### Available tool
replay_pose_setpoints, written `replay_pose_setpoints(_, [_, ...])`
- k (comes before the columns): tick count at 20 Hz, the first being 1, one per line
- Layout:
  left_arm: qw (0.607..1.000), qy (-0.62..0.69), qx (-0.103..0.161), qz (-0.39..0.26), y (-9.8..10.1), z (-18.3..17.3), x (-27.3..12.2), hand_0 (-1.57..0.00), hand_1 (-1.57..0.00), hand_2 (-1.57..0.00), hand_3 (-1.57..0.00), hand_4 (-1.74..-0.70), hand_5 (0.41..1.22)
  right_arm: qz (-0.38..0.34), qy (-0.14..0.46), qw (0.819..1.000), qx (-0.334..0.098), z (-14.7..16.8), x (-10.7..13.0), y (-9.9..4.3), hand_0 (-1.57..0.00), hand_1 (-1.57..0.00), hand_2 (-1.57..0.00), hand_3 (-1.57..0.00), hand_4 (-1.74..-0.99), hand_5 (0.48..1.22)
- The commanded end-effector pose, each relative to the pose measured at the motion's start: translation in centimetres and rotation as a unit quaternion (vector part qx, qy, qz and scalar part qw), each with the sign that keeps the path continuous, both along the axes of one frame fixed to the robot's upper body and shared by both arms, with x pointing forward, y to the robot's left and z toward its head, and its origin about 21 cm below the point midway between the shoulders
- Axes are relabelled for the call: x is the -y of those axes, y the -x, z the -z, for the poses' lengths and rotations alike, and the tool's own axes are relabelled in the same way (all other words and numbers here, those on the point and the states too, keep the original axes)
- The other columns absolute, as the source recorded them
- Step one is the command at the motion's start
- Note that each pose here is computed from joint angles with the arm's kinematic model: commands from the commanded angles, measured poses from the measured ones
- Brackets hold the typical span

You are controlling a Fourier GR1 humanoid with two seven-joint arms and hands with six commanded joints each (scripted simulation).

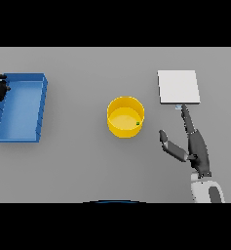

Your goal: Pick up the red beaker and tilt it to pour out 1 green nut into yellow bowl. Pick up the yellow bowl and place it on the metallic measuring scale.

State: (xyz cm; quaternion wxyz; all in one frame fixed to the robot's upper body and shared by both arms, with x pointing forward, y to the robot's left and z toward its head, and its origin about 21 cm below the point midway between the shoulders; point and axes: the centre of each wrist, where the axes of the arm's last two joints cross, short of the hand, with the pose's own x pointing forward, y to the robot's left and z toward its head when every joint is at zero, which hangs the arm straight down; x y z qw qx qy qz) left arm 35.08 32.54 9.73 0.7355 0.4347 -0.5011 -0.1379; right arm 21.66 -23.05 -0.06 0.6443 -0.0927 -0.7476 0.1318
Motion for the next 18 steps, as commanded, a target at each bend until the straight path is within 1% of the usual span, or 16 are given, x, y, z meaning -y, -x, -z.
replay_pose_setpoints(1, [1.0,-0.002,-0.003,-0.002,0.2,0.2,-0.2,-1.57,-1.57,-1.57,-1.55,-1.74,1.039,0.001,0.002,1.0,0.001,0.3,-0.2,0.3,0.0,0.0,0.0,0.0,-1.203,0.663])
replay_pose_setpoints(2, [1.0,-0.011,-0.014,-0.005,0.4,0.7,-0.4,-1.57,-1.57,-1.57,-1.55,-1.74,0.967,0.001,-0.003,1.0,0.002,0.2,0.0,0.4,0.0,0.0,0.0,0.0,-1.205,0.664])
replay_pose_setpoints(3, [1.0,-0.014,-0.02,0.006,0.5,0.9,-0.1,-1.57,-1.57,-1.57,-1.55,-1.67,0.908,-0.007,-0.001,1.0,0.014,-0.2,-0.3,0.4,0.0,0.0,0.0,0.0,-1.202,0.667])
replay_pose_setpoints(4, [0.999,-0.018,-0.035,0.02,0.7,0.8,0.0,-1.57,-1.57,-1.57,-1.5,-1.53,0.865,-0.002,-0.001,1.0,0.009,-0.2,0.0,0.5,0.0,0.0,0.0,0.0,-1.197,0.664])
replay_pose_setpoints(5, [0.999,-0.024,-0.037,0.022,0.7,0.8,0.0,-1.56,-1.45,-1.43,-1.36,-1.37,0.83,-0.002,-0.001,1.0,0.008,-0.2,0.0,0.5,0.0,0.0,0.0,0.0,-1.192,0.663])
replay_pose_setpoints(6, [0.997,-0.011,-0.062,0.045,0.9,0.5,0.2,-1.46,-1.18,-1.19,-1.13,-1.23,0.803,-0.003,-0.004,1.0,0.002,0.0,-0.2,0.7,0.0,0.0,0.0,0.0,-1.188,0.663])
replay_pose_setpoints(7, [0.995,-0.002,-0.083,0.056,1.3,0.4,0.0,-1.17,-0.94,-0.96,-0.9,-1.12,0.778,-0.003,-0.005,1.0,0.007,0.1,-0.2,0.8,0.0,0.0,0.0,0.0,-1.187,0.664])
replay_pose_setpoints(8, [0.993,-0.001,-0.101,0.067,1.2,0.1,-0.2,-0.93,-0.76,-0.77,-0.72,-1.03,0.758,-0.003,-0.004,1.0,0.006,0.0,0.0,0.6,0.0,0.0,0.0,0.0,-1.185,0.665])
replay_pose_setpoints(9, [0.991,-0.001,-0.11,0.077,1.4,-0.4,-0.3,-0.75,-0.6,-0.61,-0.58,-0.97,0.74,0.0,-0.001,1.0,0.001,0.1,0.0,0.6,0.0,0.0,0.0,0.0,-1.181,0.665])
replay_pose_setpoints(10, [0.989,0.002,-0.12,0.09,1.5,-0.5,-0.1,-0.6,-0.48,-0.49,-0.46,-0.92,0.723,-0.002,0.001,1.0,0.005,0.3,0.1,0.8,0.0,0.0,0.0,0.0,-1.182,0.667])
replay_pose_setpoints(11, [0.988,0.004,-0.125,0.096,1.6,-0.9,-0.2,-0.48,-0.39,-0.39,-0.37,-0.88,0.71,-0.001,0.003,1.0,0.005,0.0,-0.3,0.6,0.0,0.0,0.0,0.0,-1.184,0.667])
replay_pose_setpoints(13, [0.986,0.016,-0.13,0.1,1.6,-0.9,0.0,-0.3,-0.25,-0.25,-0.24,-0.83,0.688,-0.004,0.002,1.0,0.004,-0.3,0.0,0.8,0.0,0.0,0.0,0.0,-1.189,0.666])
replay_pose_setpoints(15, [0.987,0.014,-0.127,0.102,1.6,-1.3,-0.2,-0.19,-0.16,-0.16,-0.15,-0.8,0.679,-0.002,0.003,1.0,-0.002,-0.2,-0.1,0.8,0.0,0.0,0.0,0.0,-1.188,0.668])
replay_pose_setpoints(16, [0.987,0.021,-0.119,0.103,1.6,-1.0,-0.1,-0.16,-0.13,-0.13,-0.12,-0.8,0.678,-0.003,0.002,1.0,-0.002,-0.3,0.1,1.1,0.0,0.0,0.0,0.0,-1.187,0.663])
replay_pose_setpoints(18, [0.989,0.02,-0.101,0.102,1.5,-1.5,-0.2,-0.1,-0.08,-0.08,-0.08,-0.78,0.674,0.0,0.015,1.0,-0.004,-0.5,-0.1,1.1,0.0,0.0,0.0,0.0,-1.192,0.66])
